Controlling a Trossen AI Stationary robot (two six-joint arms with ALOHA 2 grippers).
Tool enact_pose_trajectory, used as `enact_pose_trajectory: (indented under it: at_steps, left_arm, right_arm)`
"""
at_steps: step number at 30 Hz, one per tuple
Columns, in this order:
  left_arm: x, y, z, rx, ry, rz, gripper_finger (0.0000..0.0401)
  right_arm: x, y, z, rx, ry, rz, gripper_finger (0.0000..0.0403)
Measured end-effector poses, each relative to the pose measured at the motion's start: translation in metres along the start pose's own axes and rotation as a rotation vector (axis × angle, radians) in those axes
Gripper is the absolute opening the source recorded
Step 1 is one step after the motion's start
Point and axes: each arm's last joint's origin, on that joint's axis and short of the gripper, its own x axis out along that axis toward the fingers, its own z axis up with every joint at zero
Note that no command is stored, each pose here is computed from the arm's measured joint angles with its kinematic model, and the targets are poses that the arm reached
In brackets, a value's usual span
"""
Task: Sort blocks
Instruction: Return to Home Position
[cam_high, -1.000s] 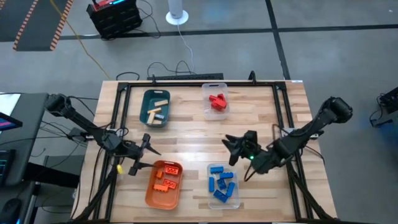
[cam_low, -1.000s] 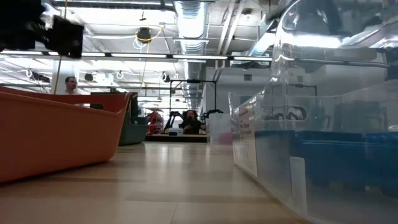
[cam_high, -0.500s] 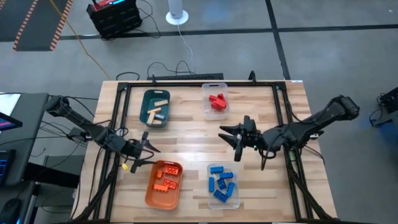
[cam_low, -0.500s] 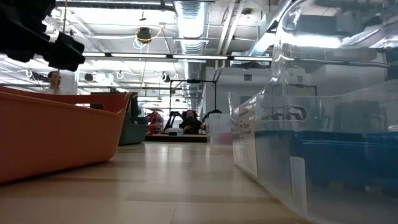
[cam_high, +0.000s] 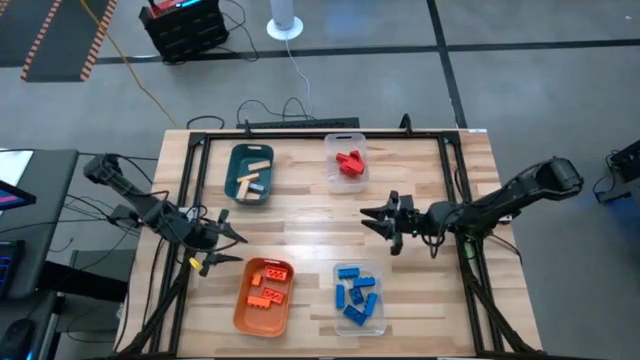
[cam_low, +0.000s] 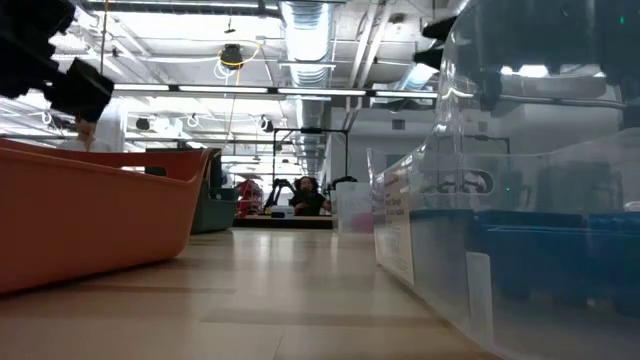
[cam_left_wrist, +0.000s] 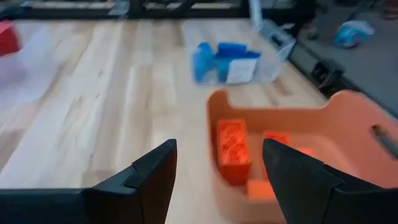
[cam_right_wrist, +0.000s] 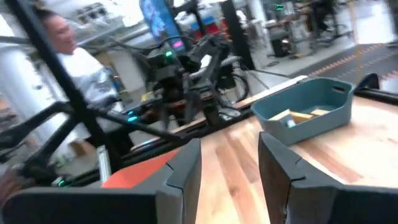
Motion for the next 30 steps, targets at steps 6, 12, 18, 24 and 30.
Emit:
enact_pose_trajectory:
  at_steps: [6,12,18,24,30]
  left_arm:
    - [-0.009,0.0,-0.004,-0.002,0.006,0.032,0.0231]
    - [-0.015,0.0,-0.007,0.026,-0.022,0.009,0.0231]
    - [-0.017,-0.001,-0.025,0.029,-0.03,-0.058,0.0231]
    - [-0.021,-0.005,-0.029,0.071,-0.087,-0.134,0.0231]
    - [-0.025,-0.006,-0.028,0.17,-0.132,-0.175,0.0231]
  right_arm:
    - [-0.028,-0.026,-0.017,0.004,-0.035,0.07,0.0136]
    - [-0.056,-0.036,-0.023,0.02,-0.07,0.149,0.0136]
    - [-0.067,-0.024,-0.016,-0.057,-0.092,0.253,0.0136]
    - [-0.078,-0.02,-0.013,-0.121,-0.075,0.29,0.0136]
    - [-0.082,-0.023,-0.023,-0.189,0.047,0.273,0.0136]
